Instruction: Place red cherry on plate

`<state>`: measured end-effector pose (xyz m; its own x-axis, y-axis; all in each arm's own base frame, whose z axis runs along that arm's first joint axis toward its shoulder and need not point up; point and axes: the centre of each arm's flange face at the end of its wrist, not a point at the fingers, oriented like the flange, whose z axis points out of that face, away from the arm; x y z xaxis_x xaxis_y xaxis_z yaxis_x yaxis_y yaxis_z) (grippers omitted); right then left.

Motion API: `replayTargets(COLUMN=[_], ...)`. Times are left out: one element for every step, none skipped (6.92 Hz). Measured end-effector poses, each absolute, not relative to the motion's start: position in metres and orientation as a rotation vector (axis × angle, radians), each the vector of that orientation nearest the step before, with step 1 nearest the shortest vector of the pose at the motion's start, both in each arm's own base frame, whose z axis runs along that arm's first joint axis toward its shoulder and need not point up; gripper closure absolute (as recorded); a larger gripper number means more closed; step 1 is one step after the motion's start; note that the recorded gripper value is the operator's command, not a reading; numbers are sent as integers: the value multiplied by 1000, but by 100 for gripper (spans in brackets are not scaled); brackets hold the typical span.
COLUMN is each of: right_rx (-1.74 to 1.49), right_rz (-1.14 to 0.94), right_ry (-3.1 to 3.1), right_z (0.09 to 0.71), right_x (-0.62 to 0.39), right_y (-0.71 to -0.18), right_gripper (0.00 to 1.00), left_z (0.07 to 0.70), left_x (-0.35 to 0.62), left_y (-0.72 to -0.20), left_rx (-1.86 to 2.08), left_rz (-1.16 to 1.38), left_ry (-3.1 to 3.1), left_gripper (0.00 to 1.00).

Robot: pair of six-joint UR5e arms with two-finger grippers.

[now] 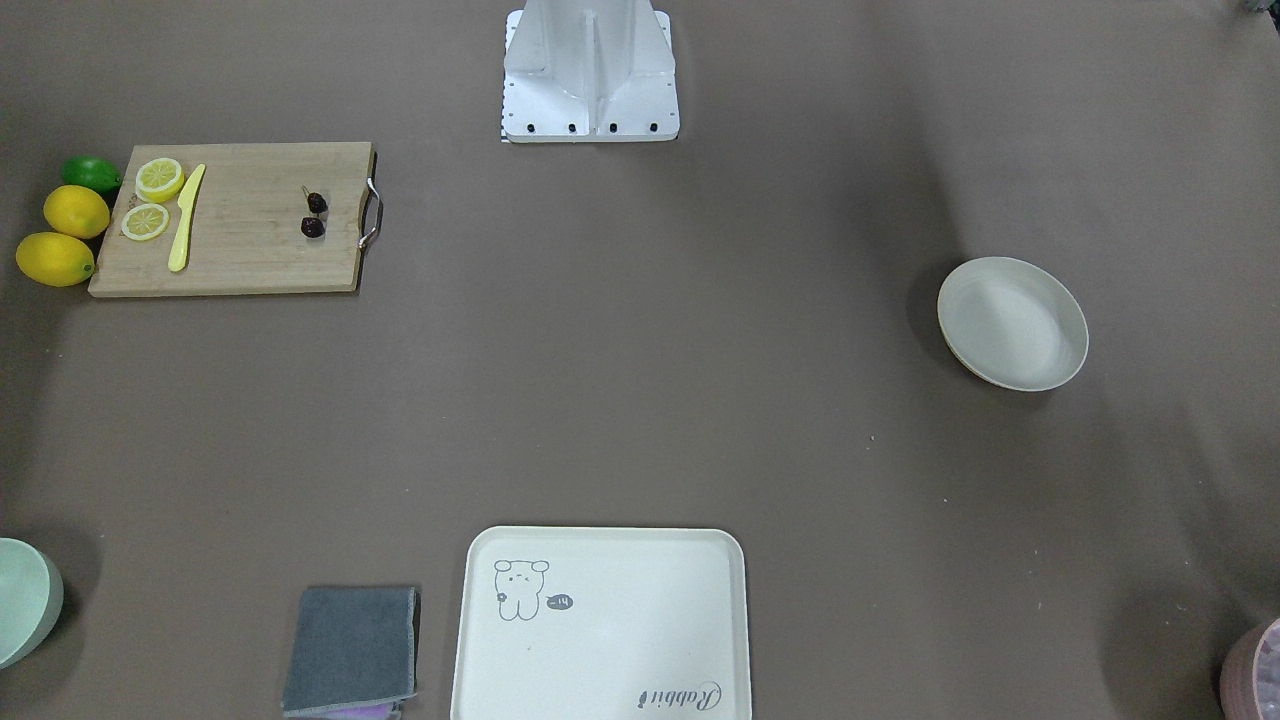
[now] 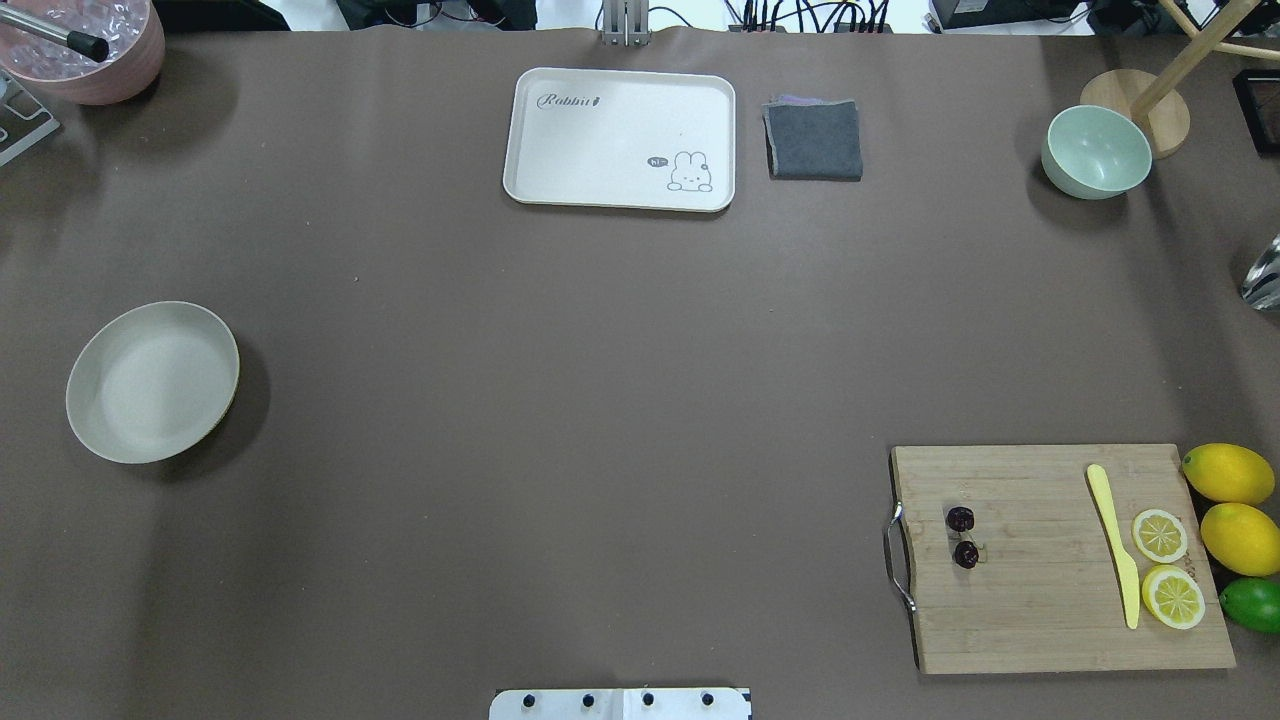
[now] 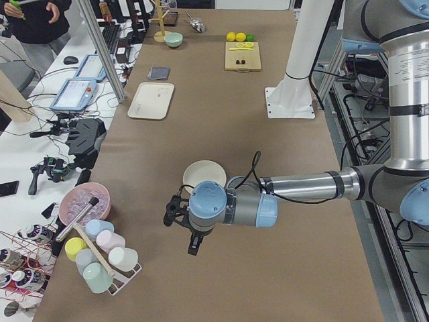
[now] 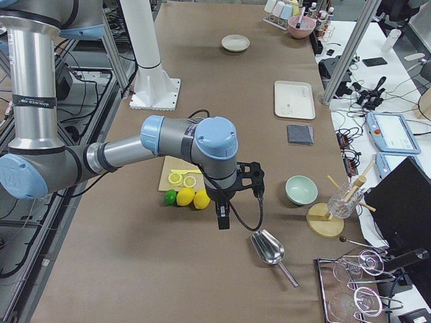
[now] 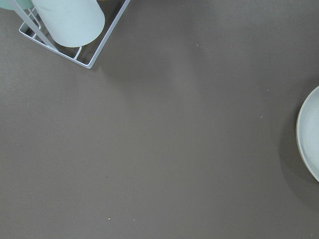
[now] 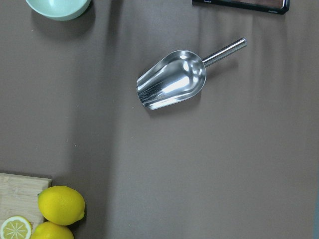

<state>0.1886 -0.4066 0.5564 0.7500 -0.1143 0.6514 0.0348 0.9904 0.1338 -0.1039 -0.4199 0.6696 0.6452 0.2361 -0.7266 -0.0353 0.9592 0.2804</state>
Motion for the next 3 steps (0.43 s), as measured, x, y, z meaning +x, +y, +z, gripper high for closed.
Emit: replayTargets(right_rx=[118,120,123], right_rz=[-82,-84,-86], right_ry=[-718,-716,-713], right_z=[555,554,553], right_x=[189,189,190], right_y=[-407,-408,-409], right_gripper=[0,0,0], left_z=[670,670,668], left_x=[-104,-104,-104], left_y=[-420,-419,-419], left_rx=[250,252,256], left_rz=[156,157,159], left_ry=[858,862,865], left_gripper=[2,2,2])
